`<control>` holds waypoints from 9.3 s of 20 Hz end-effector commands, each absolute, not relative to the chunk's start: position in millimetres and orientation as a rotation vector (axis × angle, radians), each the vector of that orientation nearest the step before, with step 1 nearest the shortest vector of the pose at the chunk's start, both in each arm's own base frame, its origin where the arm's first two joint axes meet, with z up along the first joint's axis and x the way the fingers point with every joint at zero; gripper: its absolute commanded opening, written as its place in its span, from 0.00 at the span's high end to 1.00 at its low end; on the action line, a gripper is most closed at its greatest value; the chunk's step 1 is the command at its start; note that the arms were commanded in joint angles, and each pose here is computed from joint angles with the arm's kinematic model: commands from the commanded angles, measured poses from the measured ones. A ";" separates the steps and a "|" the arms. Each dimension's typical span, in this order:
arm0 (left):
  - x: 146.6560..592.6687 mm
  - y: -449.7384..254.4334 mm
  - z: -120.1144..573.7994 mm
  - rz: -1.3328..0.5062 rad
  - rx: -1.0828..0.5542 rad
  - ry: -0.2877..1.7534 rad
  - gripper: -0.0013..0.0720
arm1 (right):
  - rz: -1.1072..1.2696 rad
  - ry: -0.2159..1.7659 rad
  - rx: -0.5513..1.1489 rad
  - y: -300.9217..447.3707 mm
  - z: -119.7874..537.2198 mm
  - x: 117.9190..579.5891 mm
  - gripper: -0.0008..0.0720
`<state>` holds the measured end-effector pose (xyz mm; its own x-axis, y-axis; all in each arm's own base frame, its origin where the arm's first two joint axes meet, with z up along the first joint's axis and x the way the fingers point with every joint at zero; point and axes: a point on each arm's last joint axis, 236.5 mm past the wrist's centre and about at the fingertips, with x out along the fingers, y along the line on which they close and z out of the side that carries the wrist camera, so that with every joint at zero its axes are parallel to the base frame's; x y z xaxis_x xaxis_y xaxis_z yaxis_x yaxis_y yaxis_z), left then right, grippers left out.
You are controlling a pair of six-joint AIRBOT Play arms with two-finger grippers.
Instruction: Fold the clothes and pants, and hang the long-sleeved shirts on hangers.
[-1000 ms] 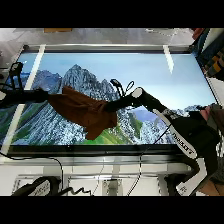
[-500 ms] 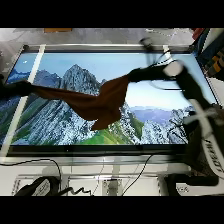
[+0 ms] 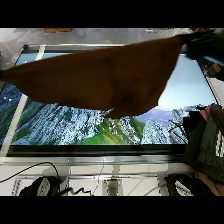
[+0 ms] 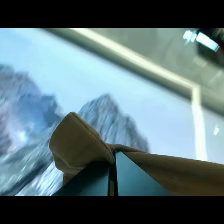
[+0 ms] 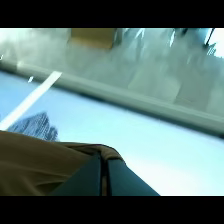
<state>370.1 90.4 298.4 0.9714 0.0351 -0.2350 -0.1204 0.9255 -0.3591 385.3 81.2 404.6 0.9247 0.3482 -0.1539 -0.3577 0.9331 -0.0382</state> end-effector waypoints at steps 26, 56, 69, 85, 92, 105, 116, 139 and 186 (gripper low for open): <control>539.9 -16.4 -10.7 -0.113 -0.647 0.765 0.96 | 0.316 1.014 0.197 74.8 25.9 534.9 0.98; 422.0 31.9 -5.4 -0.272 -0.722 1.236 0.04 | 0.215 1.715 0.092 -20.1 -18.7 374.1 0.59; 380.2 117.1 84.1 -0.052 -0.520 1.035 0.04 | 0.464 1.635 0.582 78.0 -46.6 190.3 0.71; 375.8 107.3 69.7 -0.054 -0.430 1.109 0.05 | 0.310 1.449 0.812 99.5 -107.5 200.4 0.57; 305.0 121.7 -11.1 0.022 -0.362 1.399 0.35 | 0.481 1.525 0.802 119.5 -91.3 173.9 0.57; 248.7 46.2 -99.7 -0.171 -0.592 1.480 0.35 | 0.479 1.522 0.804 119.3 -91.4 174.7 0.97; 237.5 21.9 -123.5 -0.294 -0.703 1.570 0.36 | 0.478 1.522 0.804 119.3 -91.4 174.9 0.97; 379.7 -12.8 76.1 -0.698 -0.724 0.698 0.96 | 0.618 0.890 0.824 109.9 59.7 338.0 0.97; 462.6 -24.5 -103.8 -0.256 -0.753 1.111 0.53 | 0.585 0.867 0.274 176.4 22.1 453.6 0.40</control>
